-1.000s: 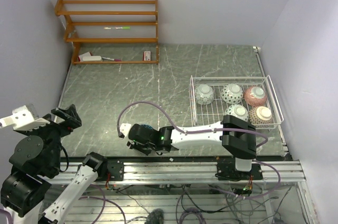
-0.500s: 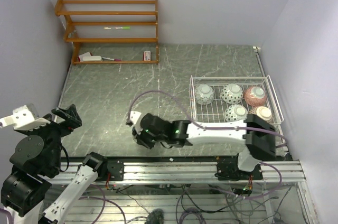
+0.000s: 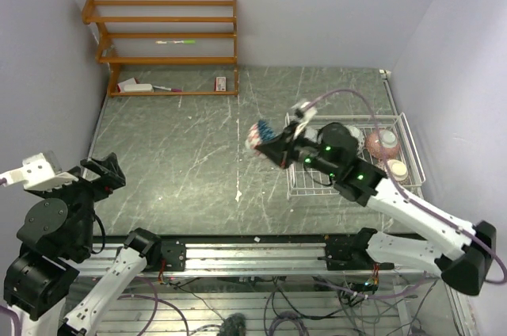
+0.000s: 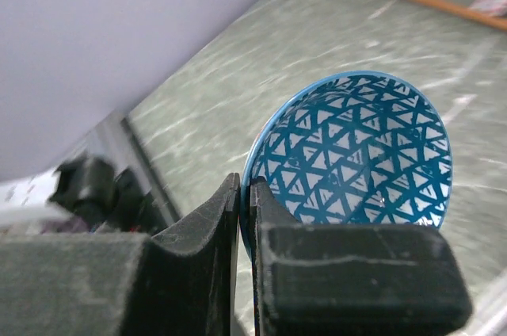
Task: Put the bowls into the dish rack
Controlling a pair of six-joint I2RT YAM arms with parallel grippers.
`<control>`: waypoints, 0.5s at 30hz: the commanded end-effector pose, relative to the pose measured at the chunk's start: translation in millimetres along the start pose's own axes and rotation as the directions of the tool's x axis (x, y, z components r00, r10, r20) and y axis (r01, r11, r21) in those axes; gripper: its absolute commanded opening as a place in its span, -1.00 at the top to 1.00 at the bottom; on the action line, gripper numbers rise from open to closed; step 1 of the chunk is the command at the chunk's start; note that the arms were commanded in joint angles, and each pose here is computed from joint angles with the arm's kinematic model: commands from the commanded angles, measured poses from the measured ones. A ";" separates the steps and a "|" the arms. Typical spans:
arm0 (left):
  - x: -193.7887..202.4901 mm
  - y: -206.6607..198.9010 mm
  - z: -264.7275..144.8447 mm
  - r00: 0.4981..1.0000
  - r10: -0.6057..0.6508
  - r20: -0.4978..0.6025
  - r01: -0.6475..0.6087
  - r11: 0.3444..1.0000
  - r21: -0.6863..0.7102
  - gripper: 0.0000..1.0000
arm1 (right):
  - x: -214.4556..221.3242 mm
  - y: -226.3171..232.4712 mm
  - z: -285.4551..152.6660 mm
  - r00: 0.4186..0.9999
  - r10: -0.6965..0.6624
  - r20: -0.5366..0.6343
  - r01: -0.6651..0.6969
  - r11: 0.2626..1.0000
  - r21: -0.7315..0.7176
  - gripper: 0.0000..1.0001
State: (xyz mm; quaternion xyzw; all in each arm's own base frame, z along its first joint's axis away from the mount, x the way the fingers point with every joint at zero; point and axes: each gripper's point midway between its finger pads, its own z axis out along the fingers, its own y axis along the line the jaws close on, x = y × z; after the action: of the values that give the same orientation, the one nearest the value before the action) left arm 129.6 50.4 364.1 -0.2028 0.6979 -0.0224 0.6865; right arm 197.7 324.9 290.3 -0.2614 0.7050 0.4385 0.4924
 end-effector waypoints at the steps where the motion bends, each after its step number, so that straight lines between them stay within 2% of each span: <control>1: -2.9 -10.3 5.6 1.000 -0.012 0.004 0.012 1.000 0.021 -0.98 | -31.6 -45.3 -34.7 0.989 0.058 0.135 -0.077 0.987 0.140 1.00; 7: -1.0 -14.8 9.3 1.000 0.006 -0.009 -0.006 1.000 0.028 -0.98 | -42.1 -88.4 -80.5 0.975 0.072 0.209 -0.139 0.934 0.328 1.00; 15: 0.7 -23.3 13.7 1.000 0.010 -0.015 -0.009 0.998 0.054 -0.98 | -15.7 -126.3 -100.8 0.957 0.191 0.219 -0.266 0.877 0.401 1.00</control>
State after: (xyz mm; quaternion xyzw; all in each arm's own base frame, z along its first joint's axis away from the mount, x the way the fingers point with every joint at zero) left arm 141.0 39.0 363.7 -0.1886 0.7068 -0.0316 0.6811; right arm 255.6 188.3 282.8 -0.0565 0.7573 0.3432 0.5527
